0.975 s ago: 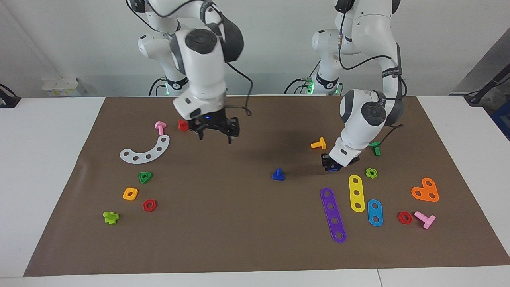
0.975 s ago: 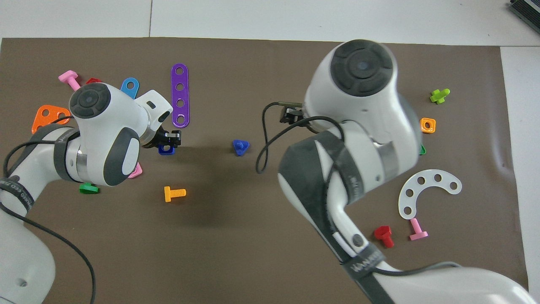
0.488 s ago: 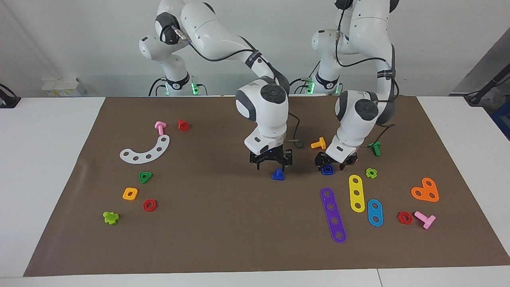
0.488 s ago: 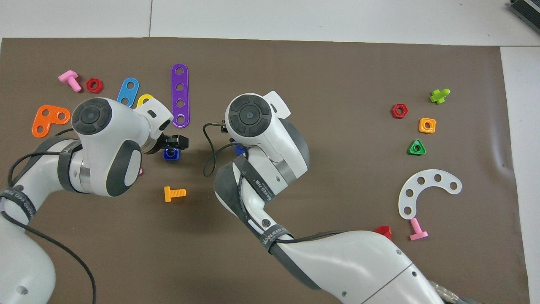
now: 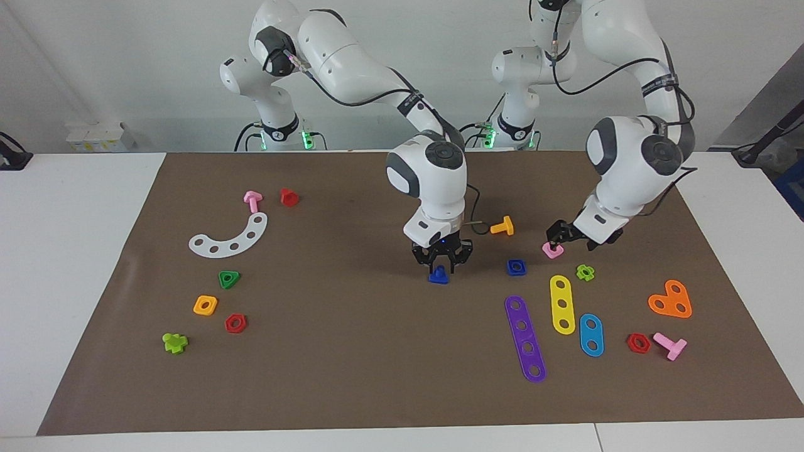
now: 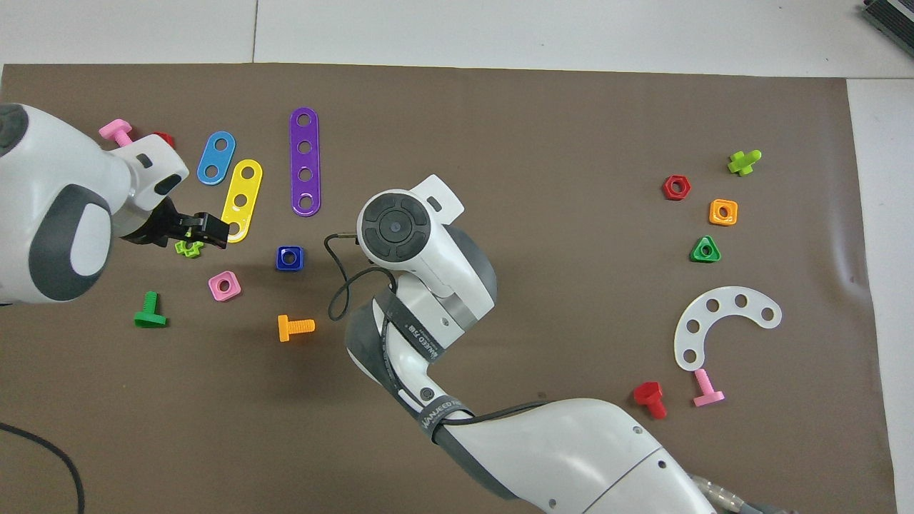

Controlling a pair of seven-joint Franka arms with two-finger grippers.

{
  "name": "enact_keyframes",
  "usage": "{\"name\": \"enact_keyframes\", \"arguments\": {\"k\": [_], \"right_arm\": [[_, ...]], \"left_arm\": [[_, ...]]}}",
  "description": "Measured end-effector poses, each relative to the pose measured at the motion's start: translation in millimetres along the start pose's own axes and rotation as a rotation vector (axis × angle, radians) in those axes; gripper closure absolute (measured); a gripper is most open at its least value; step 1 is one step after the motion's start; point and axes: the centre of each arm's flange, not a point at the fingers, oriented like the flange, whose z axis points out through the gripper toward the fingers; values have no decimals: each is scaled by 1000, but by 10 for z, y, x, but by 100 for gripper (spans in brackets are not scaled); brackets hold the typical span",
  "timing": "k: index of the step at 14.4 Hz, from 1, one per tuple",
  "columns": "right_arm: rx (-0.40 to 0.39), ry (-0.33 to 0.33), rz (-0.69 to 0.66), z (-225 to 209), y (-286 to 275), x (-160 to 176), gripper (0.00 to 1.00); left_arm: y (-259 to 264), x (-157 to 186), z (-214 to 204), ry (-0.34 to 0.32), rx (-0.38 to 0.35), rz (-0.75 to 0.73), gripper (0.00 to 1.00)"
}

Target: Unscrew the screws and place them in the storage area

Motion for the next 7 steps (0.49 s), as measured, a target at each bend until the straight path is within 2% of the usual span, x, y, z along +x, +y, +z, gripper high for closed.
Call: {"name": "enact_keyframes", "arguments": {"k": [2,5,7], "right_arm": [[-3,-4,-8,68,22,-28,52],[-7,-8,-29,94,35,-40,81],[-6,-7,-28,75,40,-28,81]], "left_arm": [[-387,-122,-151,-1,-5,11,0],[-549,-285,-474,26,2,-3,0],[-503,-410,-790,65,14,-8,0]]}}
